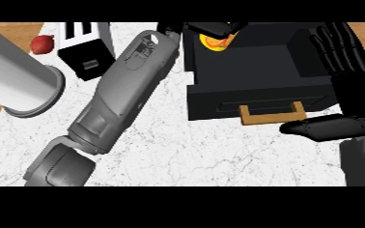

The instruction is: Pick up the cup, place it into the drawer and close the drawer

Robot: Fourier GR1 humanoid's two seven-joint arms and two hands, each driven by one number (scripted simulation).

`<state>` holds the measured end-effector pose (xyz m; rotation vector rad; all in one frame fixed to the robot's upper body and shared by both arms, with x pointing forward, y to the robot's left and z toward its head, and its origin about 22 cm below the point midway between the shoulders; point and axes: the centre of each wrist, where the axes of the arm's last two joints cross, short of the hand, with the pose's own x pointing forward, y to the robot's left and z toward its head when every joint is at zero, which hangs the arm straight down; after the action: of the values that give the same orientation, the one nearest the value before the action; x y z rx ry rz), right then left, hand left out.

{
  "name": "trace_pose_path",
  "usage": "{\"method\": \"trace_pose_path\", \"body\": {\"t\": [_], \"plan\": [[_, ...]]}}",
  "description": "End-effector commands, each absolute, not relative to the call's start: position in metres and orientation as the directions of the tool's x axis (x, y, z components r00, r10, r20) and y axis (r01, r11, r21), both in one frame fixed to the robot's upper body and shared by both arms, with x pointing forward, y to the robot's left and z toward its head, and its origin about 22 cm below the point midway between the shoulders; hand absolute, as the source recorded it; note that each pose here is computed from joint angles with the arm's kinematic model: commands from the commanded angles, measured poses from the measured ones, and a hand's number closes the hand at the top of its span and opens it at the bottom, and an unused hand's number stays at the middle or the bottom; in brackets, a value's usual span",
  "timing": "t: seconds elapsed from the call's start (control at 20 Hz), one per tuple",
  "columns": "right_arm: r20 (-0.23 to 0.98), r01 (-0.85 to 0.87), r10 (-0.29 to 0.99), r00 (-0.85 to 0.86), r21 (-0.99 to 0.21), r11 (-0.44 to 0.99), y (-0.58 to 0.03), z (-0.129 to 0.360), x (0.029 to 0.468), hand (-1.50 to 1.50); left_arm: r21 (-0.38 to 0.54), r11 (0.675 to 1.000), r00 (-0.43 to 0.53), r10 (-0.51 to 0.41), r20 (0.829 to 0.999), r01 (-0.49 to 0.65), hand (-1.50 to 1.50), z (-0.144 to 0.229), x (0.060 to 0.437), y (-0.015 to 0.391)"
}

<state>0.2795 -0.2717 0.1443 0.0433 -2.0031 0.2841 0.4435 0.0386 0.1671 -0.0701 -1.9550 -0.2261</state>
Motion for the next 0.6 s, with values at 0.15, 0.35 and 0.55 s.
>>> {"method": "trace_pose_path", "body": {"t": [0.15, 0.35, 0.55], "plan": [[0.881, -0.202, 0.077, -0.467, -0.192, 0.96, -0.246, 0.156, 0.285, -1.5, 0.25, 0.951, -0.276, -0.195, 0.941, 0.183, 1.5, 0.152, 0.446, 0.032], [0.874, -0.239, 0.061, -0.482, -0.198, 0.951, -0.248, 0.145, 0.285, -1.5, 0.326, 0.917, -0.222, -0.277, 0.935, 0.229, 1.5, 0.133, 0.445, 0.037], [0.872, -0.247, 0.056, -0.486, -0.198, 0.948, -0.248, 0.163, 0.297, -1.5, 0.332, 0.911, -0.213, -0.283, 0.935, 0.245, 1.5, 0.12, 0.443, 0.041]]}}
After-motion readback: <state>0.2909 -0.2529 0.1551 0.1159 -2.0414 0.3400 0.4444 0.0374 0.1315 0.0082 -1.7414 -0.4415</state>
